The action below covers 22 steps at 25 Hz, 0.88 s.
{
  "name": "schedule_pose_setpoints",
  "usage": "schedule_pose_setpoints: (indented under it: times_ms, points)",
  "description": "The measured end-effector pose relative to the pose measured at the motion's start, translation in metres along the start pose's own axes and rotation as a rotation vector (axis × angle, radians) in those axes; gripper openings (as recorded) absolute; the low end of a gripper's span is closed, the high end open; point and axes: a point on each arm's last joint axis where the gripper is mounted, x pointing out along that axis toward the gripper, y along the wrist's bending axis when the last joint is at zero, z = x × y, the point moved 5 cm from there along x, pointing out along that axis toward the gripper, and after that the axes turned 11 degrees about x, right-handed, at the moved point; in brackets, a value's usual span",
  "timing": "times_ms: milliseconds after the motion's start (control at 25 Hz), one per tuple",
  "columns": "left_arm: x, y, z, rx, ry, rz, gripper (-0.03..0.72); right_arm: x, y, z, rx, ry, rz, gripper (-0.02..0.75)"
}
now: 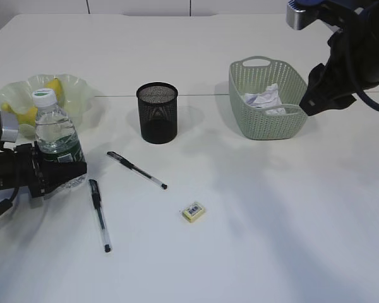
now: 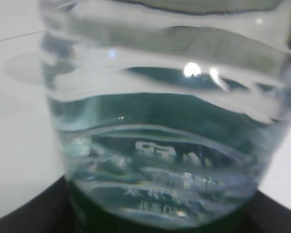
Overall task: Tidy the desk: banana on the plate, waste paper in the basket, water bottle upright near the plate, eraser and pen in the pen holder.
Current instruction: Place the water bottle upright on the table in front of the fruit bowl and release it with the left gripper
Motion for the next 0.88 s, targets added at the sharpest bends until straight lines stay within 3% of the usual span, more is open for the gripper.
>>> schedule_pose_setpoints:
  times_ms: [360, 640, 880]
  points:
    - [0.001, -0.001, -0.009, -0.043, 0.015, 0.004, 0.603, 0.009, 0.0, -0.001, 0.0, 0.022, 0.005, 0.333]
    - [-0.001, 0.002, -0.004, -0.044, 0.033, 0.022, 0.622, 0.009, 0.0, -0.001, 0.0, 0.022, 0.005, 0.333]
    - [-0.007, 0.009, 0.017, 0.008, 0.049, 0.054, 0.623, 0.009, 0.0, -0.001, 0.0, 0.022, 0.005, 0.333]
